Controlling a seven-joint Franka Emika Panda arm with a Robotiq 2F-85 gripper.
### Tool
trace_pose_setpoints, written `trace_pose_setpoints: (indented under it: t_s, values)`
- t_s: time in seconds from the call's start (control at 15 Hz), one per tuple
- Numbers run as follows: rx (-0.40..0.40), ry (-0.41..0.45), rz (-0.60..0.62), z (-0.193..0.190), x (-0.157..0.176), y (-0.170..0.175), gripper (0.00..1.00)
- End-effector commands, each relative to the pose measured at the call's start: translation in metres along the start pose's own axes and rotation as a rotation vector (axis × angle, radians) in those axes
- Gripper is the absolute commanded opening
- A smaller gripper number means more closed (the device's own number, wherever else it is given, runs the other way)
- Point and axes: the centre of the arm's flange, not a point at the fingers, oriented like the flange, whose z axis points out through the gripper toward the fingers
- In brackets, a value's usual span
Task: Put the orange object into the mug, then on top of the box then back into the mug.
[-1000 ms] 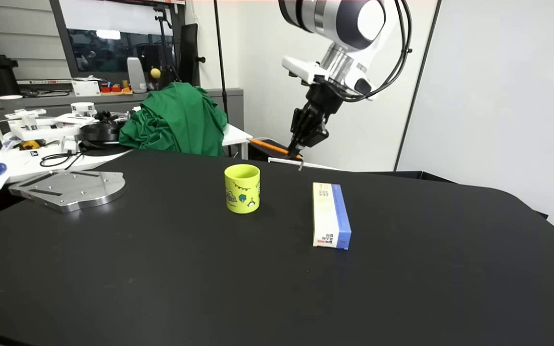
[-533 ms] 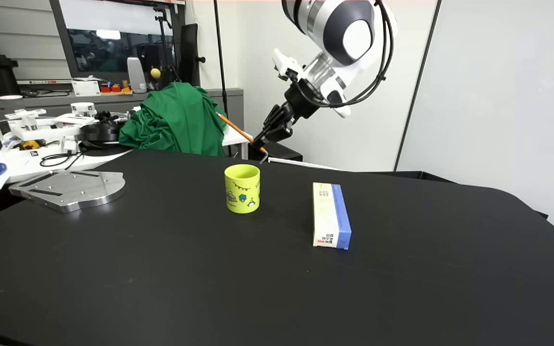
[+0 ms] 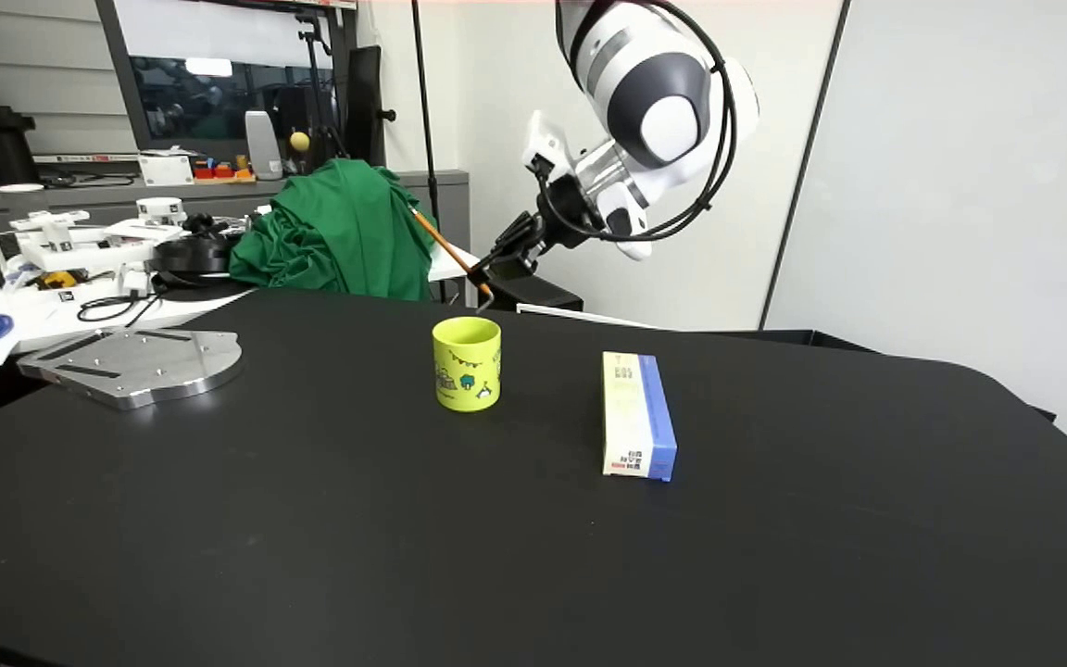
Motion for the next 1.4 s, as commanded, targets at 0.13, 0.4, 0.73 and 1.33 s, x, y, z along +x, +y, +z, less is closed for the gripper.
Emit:
trace_pose_setpoints:
  t_s: [0.13, 0.4, 0.73, 1.33]
  values:
    - [0.008, -0.063, 0.1, 0.005, 0.001, -0.001, 0.02]
    - [0.008, -0.091, 0.132, 0.009, 0.007, 0.007, 0.02]
    - [0.015, -0.106, 0.175, 0.014, 0.025, 0.017, 0.02]
    - [-0.01, -0.128, 0.195, 0.034, 0.045, 0.031, 0.35]
